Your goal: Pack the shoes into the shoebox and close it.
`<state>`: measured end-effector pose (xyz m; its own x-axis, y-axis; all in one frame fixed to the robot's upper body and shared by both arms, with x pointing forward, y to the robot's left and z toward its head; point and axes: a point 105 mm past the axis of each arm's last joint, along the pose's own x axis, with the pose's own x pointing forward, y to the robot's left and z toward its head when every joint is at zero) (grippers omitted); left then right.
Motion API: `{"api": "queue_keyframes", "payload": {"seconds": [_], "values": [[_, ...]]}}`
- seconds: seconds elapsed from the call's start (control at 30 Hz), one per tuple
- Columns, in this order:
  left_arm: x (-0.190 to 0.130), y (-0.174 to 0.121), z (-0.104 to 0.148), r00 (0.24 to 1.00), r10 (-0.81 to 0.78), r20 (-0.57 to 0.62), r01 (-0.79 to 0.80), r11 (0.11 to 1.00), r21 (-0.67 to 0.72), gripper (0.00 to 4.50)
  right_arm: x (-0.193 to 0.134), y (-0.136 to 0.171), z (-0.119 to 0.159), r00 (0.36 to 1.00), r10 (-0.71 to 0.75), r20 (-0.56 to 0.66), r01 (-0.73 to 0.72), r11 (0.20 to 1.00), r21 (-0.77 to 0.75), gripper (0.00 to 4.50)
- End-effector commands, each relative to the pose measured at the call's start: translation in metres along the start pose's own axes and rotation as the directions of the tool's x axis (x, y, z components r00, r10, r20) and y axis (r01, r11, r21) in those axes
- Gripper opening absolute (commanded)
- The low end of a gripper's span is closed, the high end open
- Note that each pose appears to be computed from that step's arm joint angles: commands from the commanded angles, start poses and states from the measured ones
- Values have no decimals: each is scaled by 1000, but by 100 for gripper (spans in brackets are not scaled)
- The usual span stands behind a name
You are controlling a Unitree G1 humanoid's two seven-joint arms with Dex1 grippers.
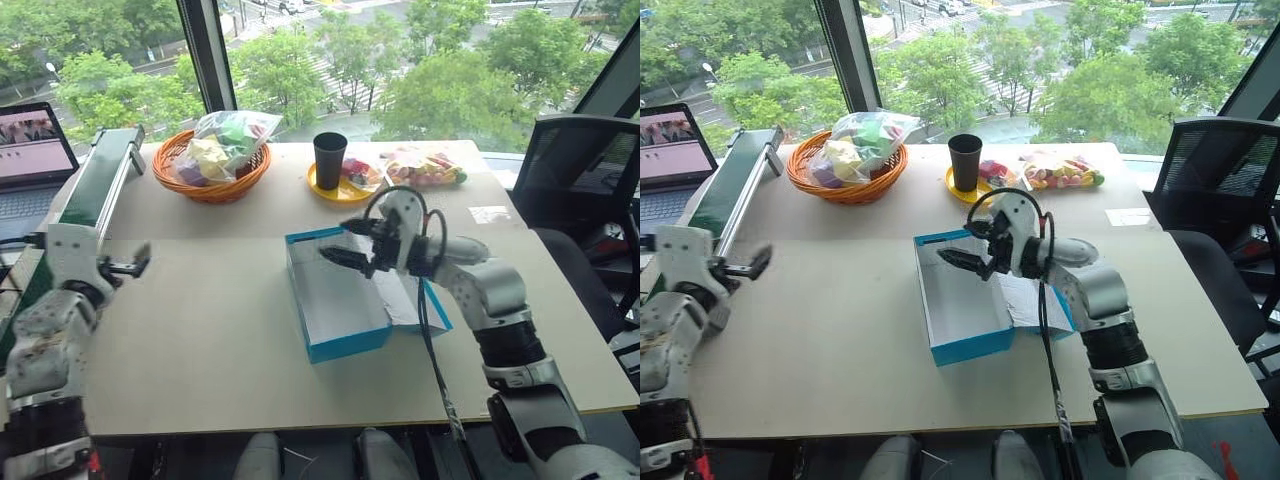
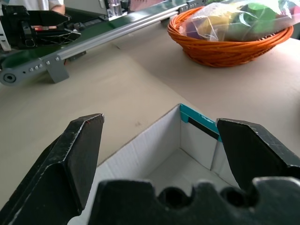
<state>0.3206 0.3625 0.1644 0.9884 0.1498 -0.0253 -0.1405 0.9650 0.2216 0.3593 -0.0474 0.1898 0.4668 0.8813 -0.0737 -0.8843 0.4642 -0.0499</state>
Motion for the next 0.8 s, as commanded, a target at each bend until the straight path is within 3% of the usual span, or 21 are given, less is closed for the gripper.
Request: {"api": "queue_keyframes", "payload": {"seconds": [0.03,0.37,0.8], "values": [[-8,24,2,998,50,34,-50,999,1,449,18,6,15,998,-1,64,4,999,-39,450],[4,53,-3,998,45,52,-44,999,-24,449,36,30,9,997,4,77,-3,1000,-15,450],[32,49,5,998,-10,56,10,1000,-3,449,24,24,7,995,-68,68,69,998,-11,450]]}}
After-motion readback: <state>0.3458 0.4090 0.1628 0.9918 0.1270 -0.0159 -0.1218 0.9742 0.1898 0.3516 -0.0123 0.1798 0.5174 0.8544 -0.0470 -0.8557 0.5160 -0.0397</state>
